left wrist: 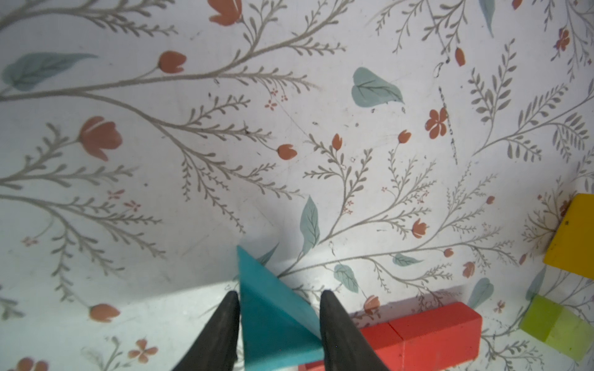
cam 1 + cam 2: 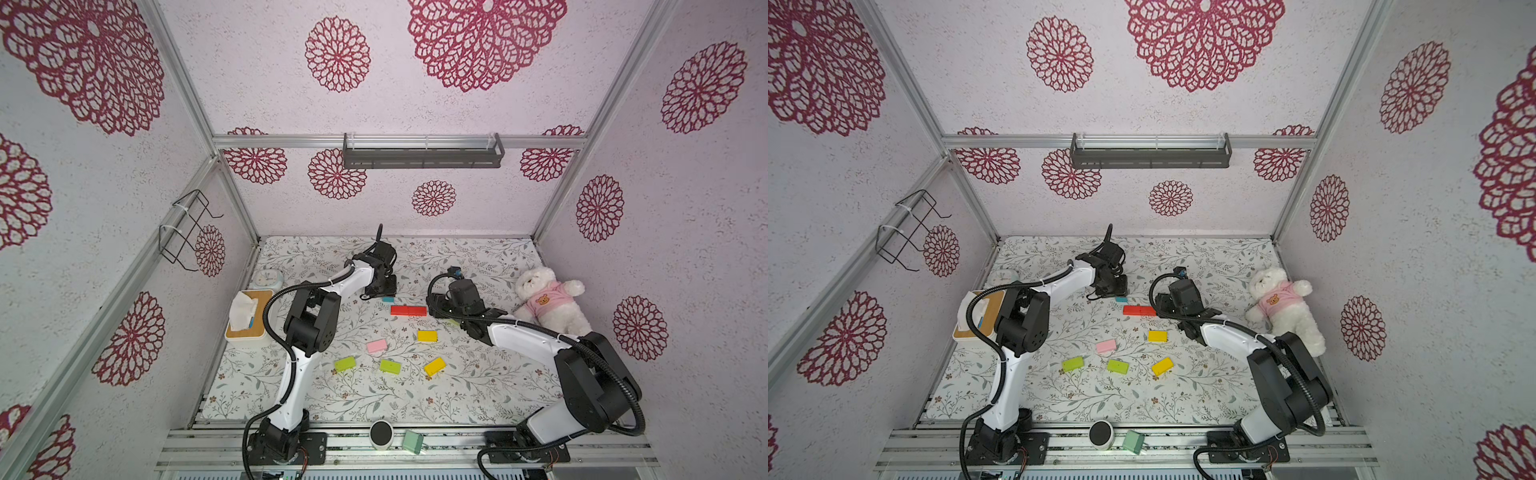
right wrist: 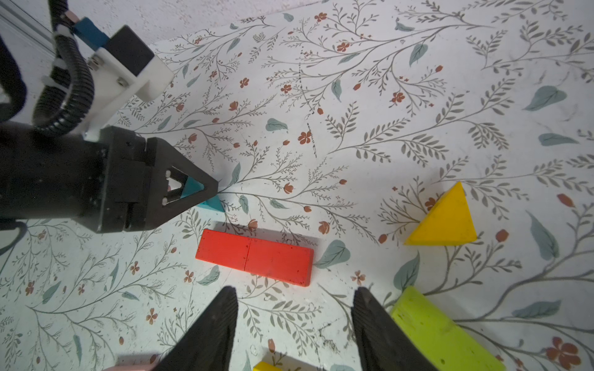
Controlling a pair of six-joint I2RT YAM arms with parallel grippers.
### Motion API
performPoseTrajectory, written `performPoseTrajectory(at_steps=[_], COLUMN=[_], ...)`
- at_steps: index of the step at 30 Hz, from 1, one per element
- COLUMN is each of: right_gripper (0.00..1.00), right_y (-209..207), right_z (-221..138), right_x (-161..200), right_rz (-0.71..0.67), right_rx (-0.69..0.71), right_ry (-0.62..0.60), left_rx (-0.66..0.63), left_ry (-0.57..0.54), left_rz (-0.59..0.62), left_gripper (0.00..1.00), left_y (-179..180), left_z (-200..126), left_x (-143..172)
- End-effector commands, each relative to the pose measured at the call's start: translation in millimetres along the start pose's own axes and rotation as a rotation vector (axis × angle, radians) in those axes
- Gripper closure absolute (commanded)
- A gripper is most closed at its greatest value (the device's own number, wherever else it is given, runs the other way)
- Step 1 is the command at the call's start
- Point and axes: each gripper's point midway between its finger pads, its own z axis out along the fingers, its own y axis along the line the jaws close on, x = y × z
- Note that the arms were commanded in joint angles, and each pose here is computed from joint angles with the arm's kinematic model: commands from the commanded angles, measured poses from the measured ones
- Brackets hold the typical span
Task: Assemble a carrot with building blocks
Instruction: Assemble the building block at the center of the board.
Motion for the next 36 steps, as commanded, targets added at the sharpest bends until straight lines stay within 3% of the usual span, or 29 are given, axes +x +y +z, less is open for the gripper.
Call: performPoseTrajectory(at_steps=[1, 36], right_gripper=[0.39, 0.39], right_y=[-2, -2], right_z=[-7, -5], right_x=[-12, -11], right_rz=[0.019, 0.022], right_rx=[0.006, 0.003], right_ry=[-0.046, -0.043], left_rx=[-0.003, 0.085], left_ry=[0.027, 0.037], left_rz=[0.001, -0.048], left_gripper=[0.57, 0.52], left_y=[0, -17], left_z=[5, -10], left_x=[10, 16])
